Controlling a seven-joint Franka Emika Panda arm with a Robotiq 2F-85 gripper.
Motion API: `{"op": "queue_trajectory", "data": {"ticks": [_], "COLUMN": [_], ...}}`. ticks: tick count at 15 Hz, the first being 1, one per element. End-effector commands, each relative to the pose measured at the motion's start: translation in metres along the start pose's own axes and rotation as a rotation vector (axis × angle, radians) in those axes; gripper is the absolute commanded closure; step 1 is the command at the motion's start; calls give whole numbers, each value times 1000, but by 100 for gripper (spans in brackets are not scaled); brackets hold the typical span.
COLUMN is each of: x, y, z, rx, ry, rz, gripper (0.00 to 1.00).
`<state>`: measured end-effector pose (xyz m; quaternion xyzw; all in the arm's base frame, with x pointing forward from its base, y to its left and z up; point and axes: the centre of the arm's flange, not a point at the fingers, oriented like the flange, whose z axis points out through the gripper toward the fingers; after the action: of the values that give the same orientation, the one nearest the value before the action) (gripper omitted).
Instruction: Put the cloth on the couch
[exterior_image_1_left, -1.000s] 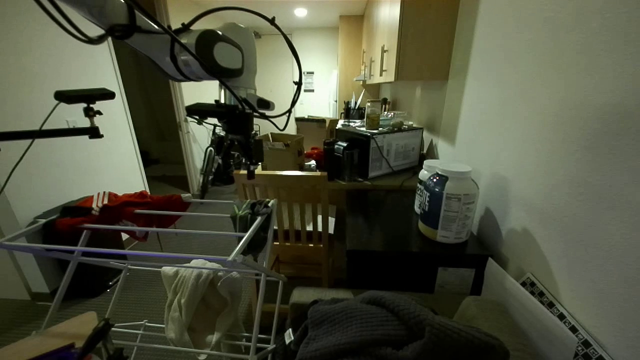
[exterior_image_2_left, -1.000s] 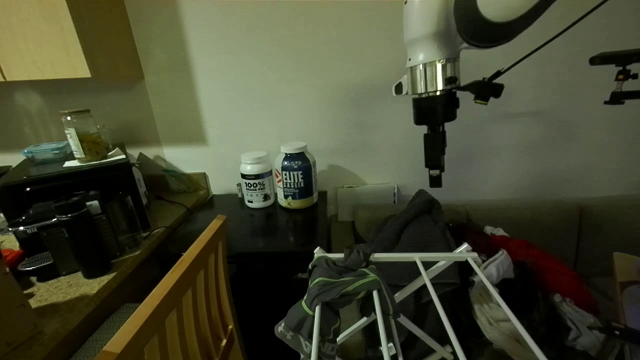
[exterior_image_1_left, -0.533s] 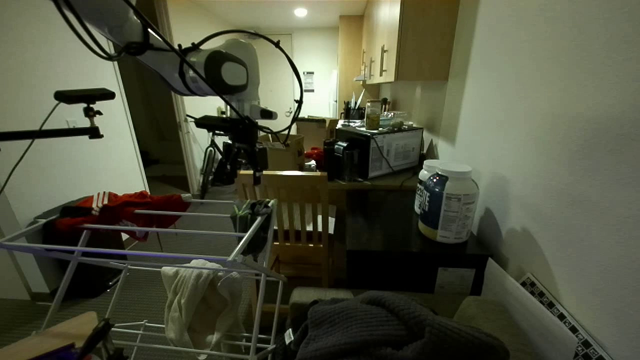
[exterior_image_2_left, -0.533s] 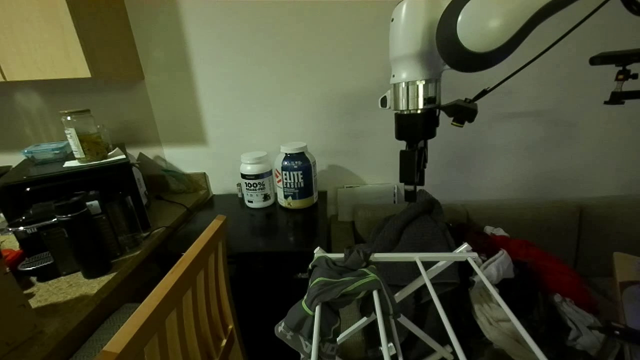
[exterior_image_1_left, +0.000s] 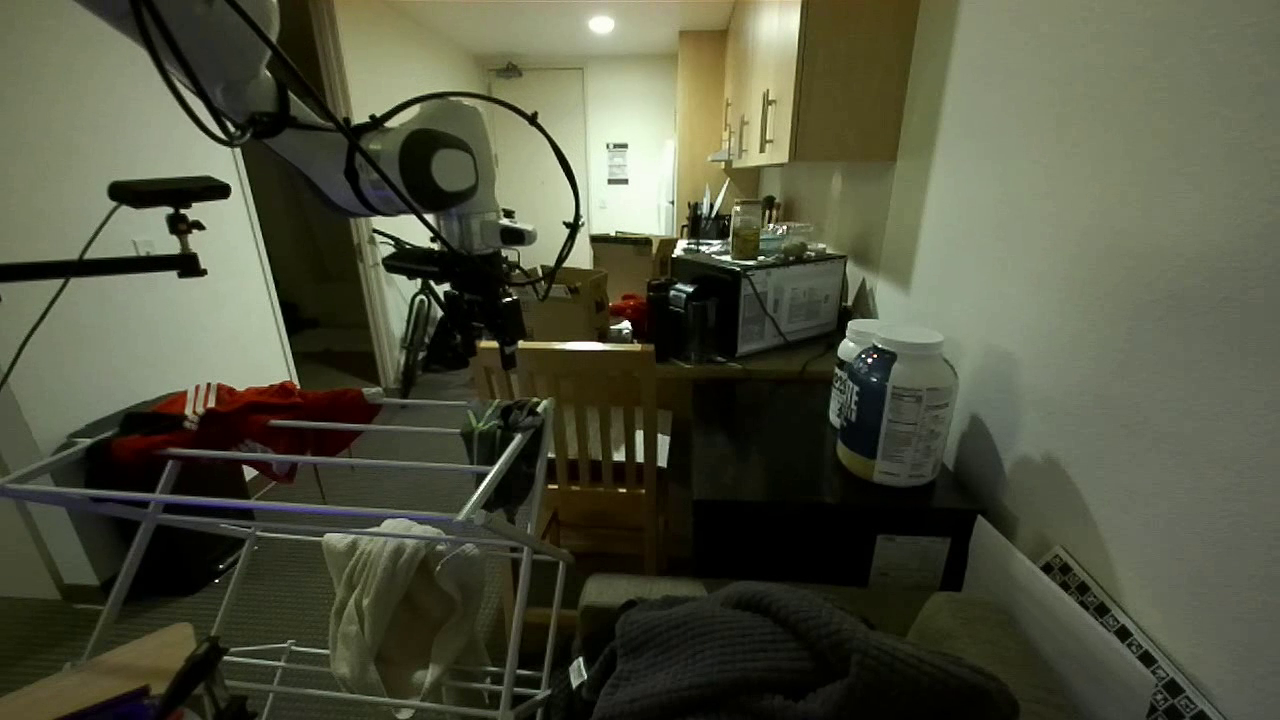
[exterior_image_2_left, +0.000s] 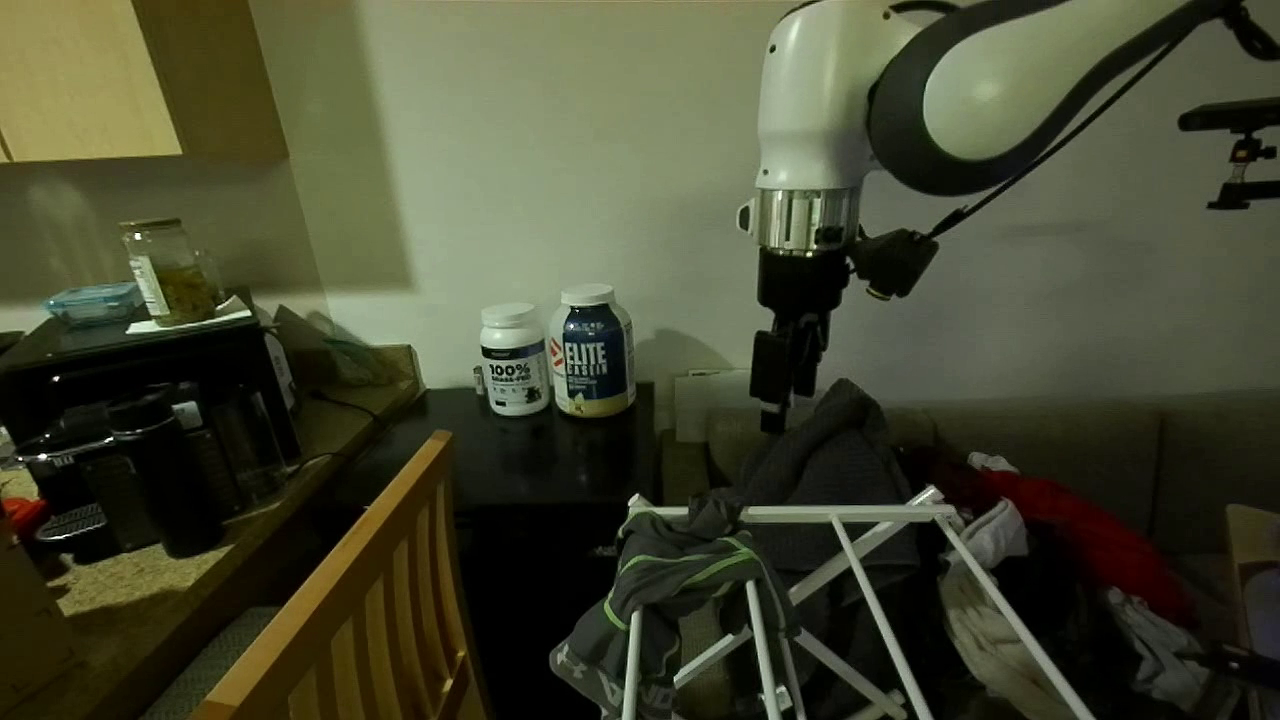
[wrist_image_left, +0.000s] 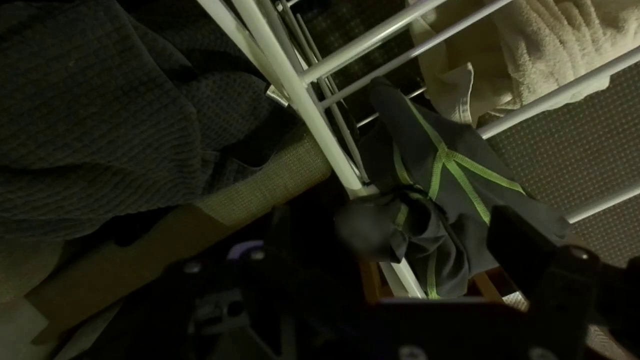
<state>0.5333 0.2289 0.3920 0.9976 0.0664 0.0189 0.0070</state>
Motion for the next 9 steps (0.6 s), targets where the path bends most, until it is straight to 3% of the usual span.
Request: {"op": "queue_trajectory", "data": {"ticks": [1, 9], "x": [9, 35], "y": [-24, -54], "z": [31, 90], "rx": [-34, -43], "ry": [19, 73], "rz": [23, 29], "gripper": [0, 0]}}
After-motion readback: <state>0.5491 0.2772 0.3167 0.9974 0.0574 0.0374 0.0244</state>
